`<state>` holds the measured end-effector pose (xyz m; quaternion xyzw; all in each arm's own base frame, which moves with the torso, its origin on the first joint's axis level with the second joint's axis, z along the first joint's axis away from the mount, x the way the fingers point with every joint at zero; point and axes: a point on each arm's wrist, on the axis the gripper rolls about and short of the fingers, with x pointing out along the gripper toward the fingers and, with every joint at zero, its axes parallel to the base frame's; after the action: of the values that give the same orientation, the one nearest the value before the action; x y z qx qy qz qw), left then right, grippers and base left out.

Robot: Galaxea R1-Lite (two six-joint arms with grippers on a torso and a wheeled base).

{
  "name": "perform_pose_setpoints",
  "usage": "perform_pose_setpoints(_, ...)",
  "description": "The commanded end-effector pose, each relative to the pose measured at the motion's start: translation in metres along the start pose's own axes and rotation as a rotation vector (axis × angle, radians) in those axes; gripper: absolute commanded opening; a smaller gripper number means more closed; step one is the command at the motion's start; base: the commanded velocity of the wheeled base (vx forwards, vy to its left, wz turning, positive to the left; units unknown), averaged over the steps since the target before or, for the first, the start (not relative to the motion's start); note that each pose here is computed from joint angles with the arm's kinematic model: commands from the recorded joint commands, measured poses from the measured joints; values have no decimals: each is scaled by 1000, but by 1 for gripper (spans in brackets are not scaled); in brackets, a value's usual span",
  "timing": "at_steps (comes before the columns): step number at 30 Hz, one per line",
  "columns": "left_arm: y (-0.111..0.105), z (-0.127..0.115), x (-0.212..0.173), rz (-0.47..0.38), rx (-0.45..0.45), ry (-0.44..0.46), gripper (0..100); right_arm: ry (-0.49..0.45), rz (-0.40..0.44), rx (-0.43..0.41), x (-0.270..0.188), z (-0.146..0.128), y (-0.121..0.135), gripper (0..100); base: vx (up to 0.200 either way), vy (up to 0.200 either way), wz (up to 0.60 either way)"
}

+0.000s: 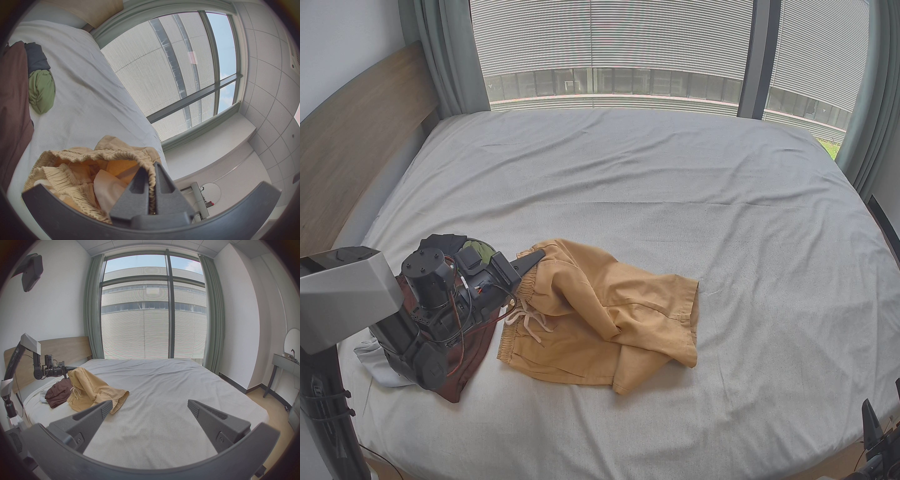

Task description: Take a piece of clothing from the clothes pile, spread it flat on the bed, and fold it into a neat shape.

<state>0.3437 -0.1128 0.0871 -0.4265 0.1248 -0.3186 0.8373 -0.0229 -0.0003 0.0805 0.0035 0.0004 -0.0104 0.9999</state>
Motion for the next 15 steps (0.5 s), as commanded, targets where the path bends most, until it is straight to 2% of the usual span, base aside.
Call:
perform_pose_setpoints(1, 8, 1, -1, 21, -6, -3, 0, 1, -1, -10, 0, -5, 0, 100, 0, 0, 0)
perform_pose_setpoints(11, 10, 5, -3, 30, -3, -17, 0, -12, -11, -1, 0, -4, 0, 100, 0, 0, 0)
perform_pose_setpoints(12, 10, 4, -3, 32, -4, -17, 0, -133, -32, -4, -3, 13, -1, 100, 0, 0, 0)
perform_pose_setpoints(13, 10, 4, -3, 32, -4, -17, 0, -133, -32, -4, -3, 13, -1, 100, 0, 0, 0)
perform_pose_setpoints(14, 10, 5, -3, 29, -2, -19, 0, -248, -30, -1, -10, 40, 0, 100, 0, 0, 0)
perform_pose_setpoints(15, 9, 5, -3, 26, -3, -19, 0, -254, -12, -1, -9, 62, 0, 100, 0, 0, 0)
